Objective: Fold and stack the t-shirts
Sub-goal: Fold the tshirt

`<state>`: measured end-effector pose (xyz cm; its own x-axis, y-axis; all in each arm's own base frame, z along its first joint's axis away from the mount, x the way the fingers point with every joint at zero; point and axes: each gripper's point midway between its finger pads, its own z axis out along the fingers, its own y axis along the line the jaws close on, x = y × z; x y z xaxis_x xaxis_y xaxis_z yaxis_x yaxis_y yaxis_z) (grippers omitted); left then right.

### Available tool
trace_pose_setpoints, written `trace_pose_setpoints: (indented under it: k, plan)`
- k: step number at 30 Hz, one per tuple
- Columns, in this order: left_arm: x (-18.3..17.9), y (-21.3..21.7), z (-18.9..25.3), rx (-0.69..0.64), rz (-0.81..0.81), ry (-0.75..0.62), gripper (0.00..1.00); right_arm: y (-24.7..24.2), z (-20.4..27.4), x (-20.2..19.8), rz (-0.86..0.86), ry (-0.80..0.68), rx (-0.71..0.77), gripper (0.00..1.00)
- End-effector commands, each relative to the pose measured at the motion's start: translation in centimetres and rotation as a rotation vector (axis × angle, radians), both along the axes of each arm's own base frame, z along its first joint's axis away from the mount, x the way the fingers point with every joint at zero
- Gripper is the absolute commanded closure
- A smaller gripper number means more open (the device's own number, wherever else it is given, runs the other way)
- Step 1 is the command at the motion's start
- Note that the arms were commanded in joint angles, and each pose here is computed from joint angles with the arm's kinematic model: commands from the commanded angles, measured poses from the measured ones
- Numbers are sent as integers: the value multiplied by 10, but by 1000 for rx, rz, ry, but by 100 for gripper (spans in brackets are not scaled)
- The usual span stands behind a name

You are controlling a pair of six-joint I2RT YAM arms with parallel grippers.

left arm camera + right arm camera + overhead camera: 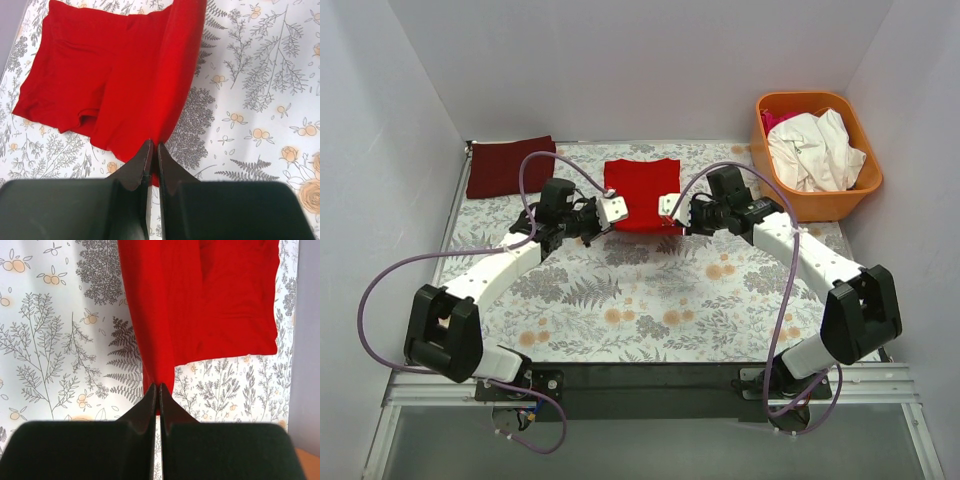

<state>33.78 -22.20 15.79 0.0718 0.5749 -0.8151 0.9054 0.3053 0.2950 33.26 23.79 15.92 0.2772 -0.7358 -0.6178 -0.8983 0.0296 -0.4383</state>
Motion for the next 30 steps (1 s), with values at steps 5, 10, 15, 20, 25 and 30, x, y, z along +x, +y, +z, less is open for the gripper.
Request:
trace_pose_setpoints:
  k: [5, 10, 15, 20, 25, 30]
  plan:
    - [-43, 4, 24, -5, -63, -13, 100, -11, 30, -27, 23, -25, 4, 99]
    - [-89, 4, 33, -26, -103, 45, 100, -22, 29, -83, 68, 37, -18, 99]
    - [-133, 10, 60, -76, -139, 114, 100, -27, 48, -145, 124, 46, 13, 99]
    - [-146, 13, 82, -123, -85, 195, 100, -28, 64, -135, 94, 13, -9, 99]
    - [-111, 14, 79, -80, 5, 148, 100, -19, 58, -115, 121, 16, -42, 99]
    - [-79, 10, 62, -36, -3, 129, 100, -27, 37, -87, 109, 42, -91, 99]
